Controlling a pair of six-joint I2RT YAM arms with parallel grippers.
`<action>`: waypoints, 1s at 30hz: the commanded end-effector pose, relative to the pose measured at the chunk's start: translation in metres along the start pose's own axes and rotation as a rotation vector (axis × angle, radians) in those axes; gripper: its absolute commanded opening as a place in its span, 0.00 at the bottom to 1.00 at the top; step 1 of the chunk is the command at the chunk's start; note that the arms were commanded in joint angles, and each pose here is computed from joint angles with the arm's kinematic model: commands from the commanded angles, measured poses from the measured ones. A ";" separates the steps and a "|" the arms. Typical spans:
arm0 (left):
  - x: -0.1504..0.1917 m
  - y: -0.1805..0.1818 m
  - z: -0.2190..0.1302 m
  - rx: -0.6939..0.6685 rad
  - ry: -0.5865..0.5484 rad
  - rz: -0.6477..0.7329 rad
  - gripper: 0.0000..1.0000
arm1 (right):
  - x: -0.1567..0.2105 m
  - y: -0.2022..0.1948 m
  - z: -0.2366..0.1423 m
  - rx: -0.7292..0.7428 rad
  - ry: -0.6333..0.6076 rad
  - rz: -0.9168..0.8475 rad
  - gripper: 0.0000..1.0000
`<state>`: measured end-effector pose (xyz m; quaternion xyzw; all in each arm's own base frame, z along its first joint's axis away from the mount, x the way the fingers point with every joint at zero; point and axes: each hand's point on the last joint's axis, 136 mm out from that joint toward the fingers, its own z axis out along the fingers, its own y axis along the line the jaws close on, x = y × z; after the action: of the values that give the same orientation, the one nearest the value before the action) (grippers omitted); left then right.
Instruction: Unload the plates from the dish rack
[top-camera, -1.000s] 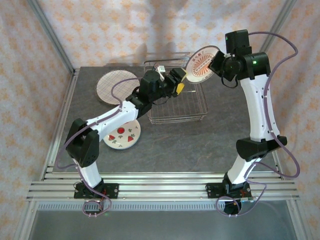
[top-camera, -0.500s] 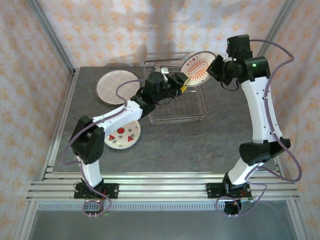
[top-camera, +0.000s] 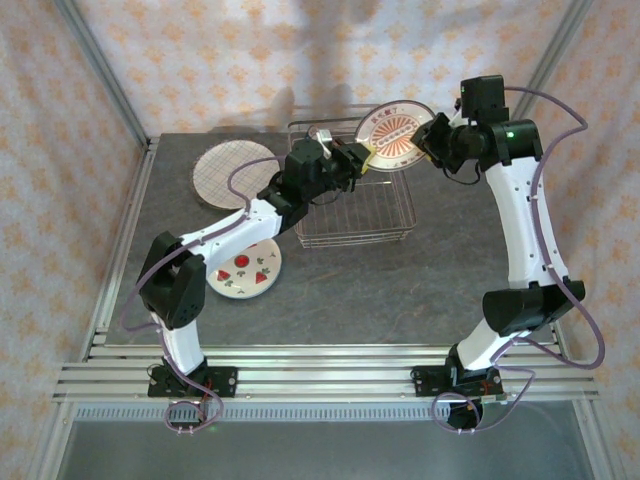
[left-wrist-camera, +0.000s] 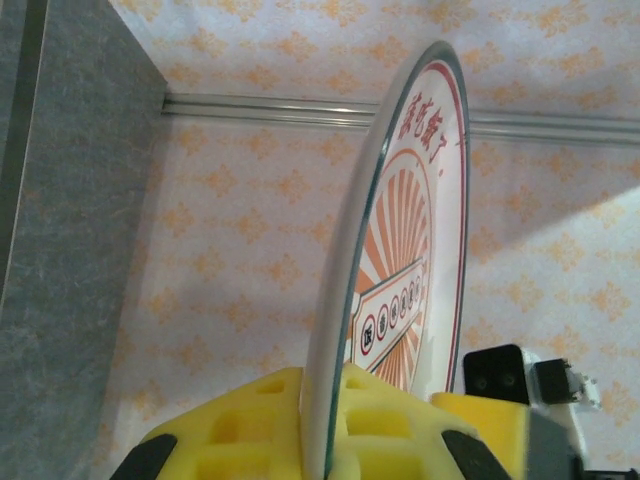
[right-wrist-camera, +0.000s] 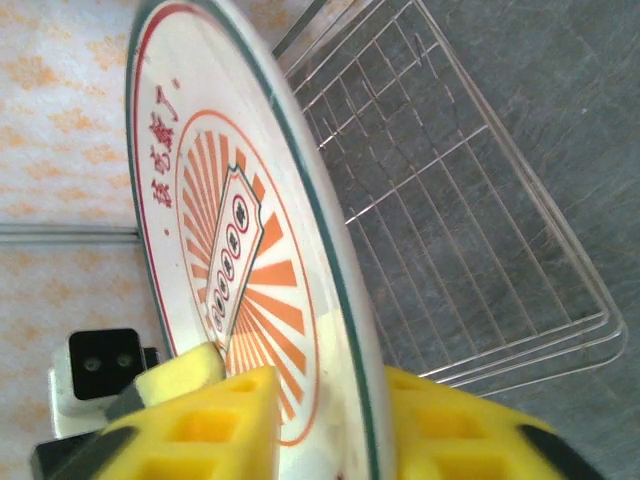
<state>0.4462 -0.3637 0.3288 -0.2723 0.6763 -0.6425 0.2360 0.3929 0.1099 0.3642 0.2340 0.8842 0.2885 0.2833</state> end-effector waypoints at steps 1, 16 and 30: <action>0.009 -0.048 -0.019 0.102 0.015 0.099 0.00 | 0.004 0.013 -0.025 -0.052 -0.033 -0.057 0.49; -0.040 -0.054 -0.118 0.001 -0.119 0.200 0.00 | 0.005 0.057 -0.101 -0.218 -0.350 -0.383 0.72; -0.076 0.042 -0.283 -0.321 -0.400 0.164 0.00 | 0.132 0.131 -0.120 -0.722 -0.306 -1.079 0.82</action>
<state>0.3283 -0.1267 0.3323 -0.3424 0.7120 -0.4889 0.3698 0.2729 0.2190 0.4638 -0.2176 0.7344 0.3518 0.5380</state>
